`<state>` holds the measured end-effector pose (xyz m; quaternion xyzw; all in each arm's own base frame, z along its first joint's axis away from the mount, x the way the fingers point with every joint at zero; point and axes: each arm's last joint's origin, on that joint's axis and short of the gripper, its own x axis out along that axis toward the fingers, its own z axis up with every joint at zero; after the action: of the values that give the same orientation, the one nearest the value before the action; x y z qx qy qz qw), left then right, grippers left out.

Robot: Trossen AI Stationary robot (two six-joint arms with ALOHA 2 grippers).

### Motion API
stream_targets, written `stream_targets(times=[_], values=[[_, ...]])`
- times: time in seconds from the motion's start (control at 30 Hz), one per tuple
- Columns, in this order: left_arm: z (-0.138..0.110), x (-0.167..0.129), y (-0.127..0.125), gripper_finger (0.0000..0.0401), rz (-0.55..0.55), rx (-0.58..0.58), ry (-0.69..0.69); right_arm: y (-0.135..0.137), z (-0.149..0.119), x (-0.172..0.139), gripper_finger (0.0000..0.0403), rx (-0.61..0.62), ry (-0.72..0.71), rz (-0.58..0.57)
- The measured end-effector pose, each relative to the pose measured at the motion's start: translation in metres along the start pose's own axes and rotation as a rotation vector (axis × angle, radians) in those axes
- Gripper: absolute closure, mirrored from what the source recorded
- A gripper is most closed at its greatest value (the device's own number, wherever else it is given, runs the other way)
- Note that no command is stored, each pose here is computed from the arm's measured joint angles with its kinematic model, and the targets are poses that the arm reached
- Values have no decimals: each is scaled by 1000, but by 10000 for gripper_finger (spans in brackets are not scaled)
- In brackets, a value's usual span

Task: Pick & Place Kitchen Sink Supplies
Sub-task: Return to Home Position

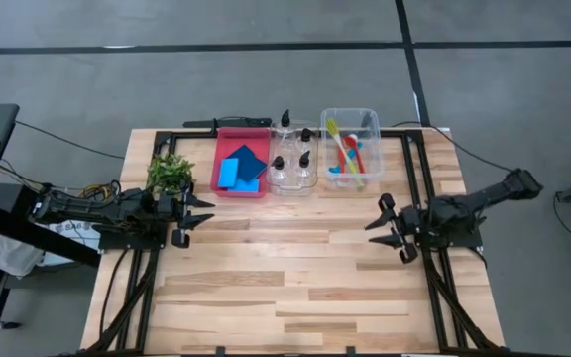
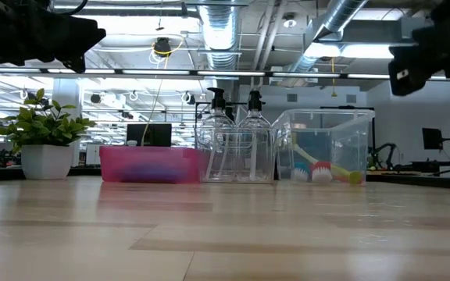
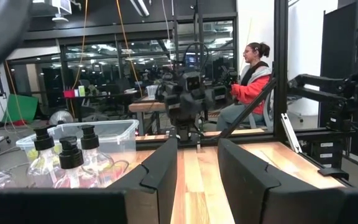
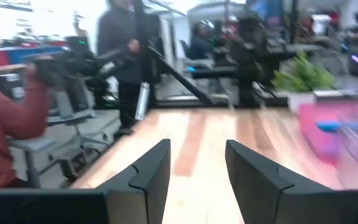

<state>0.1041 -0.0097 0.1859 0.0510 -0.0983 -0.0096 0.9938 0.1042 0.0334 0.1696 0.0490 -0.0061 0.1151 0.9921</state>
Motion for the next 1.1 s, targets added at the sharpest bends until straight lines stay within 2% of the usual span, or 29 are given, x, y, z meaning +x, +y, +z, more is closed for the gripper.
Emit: stream_targets(times=[0.2,0.67,0.87,1.0,1.1], values=[[0,0,0,284,0,0,-3,-8,-6,-6,253,34,55,-68],[3,-1,0,284,-1,-3,-27,-7,-7,-7,255,8,63,-56],[14,-10,3,284,18,-13,-152,-7,-7,-7,251,7,64,-53],[25,-13,5,284,32,-19,-262,-7,-8,-7,250,83,69,-57],[25,-13,5,284,34,-20,-262,-7,-9,-6,252,118,82,-60]])
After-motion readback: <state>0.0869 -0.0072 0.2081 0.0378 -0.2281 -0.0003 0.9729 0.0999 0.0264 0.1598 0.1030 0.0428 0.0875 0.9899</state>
